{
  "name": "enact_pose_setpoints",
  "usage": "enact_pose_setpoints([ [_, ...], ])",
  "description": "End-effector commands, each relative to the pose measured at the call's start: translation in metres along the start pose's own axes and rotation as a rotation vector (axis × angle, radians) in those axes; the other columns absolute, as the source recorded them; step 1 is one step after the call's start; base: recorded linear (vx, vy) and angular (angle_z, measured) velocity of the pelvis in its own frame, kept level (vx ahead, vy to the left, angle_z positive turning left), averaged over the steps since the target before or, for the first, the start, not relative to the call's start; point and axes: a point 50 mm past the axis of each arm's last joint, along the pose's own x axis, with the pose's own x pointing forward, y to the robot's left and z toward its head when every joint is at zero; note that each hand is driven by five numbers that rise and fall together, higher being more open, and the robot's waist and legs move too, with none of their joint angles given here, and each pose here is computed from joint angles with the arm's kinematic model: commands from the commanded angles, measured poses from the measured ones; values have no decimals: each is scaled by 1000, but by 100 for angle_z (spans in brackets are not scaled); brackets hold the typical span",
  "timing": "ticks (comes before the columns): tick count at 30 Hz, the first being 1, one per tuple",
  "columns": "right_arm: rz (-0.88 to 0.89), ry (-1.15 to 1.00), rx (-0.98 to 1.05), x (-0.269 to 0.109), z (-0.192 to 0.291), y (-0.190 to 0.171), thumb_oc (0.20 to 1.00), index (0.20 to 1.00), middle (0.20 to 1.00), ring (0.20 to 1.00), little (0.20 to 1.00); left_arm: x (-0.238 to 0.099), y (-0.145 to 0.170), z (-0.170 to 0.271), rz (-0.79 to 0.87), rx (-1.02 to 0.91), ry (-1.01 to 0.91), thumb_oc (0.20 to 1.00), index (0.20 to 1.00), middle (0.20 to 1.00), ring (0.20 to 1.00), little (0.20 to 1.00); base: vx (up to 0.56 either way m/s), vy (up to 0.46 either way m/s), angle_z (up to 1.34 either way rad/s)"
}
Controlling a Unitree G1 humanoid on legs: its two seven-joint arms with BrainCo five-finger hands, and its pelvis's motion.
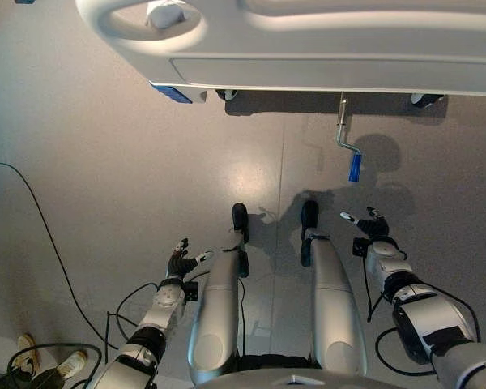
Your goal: Raise the hospital bed
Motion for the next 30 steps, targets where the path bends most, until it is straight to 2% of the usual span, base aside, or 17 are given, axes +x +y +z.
enact_pose_setpoints([
  [1, -36, -27, 32, -1, -2, -10, 1000, 1000, 1000, 1000, 1000, -9, 12, -12, 44, -19, 15, 1000, 1000, 1000, 1000, 1000, 4, -31, 6],
  [11, -79, -119, 153, 7, 41, -10, 1000, 1000, 1000, 1000, 1000, -13, 13, 0, 33, -30, -54, 1000, 1000, 1000, 1000, 1000, 10, 8, 9],
  [20, -23, -279, 224, 3, 81, -6, 1000, 1000, 1000, 1000, 1000, -16, 22, 4, 59, -39, -77, 1000, 1000, 1000, 1000, 1000, 1, 1, 0],
  [30, -14, -358, 236, 4, 114, -10, 1000, 1000, 1000, 1000, 1000, -14, 29, 5, 92, -41, -74, 1000, 1000, 1000, 1000, 1000, 0, 0, 0],
])
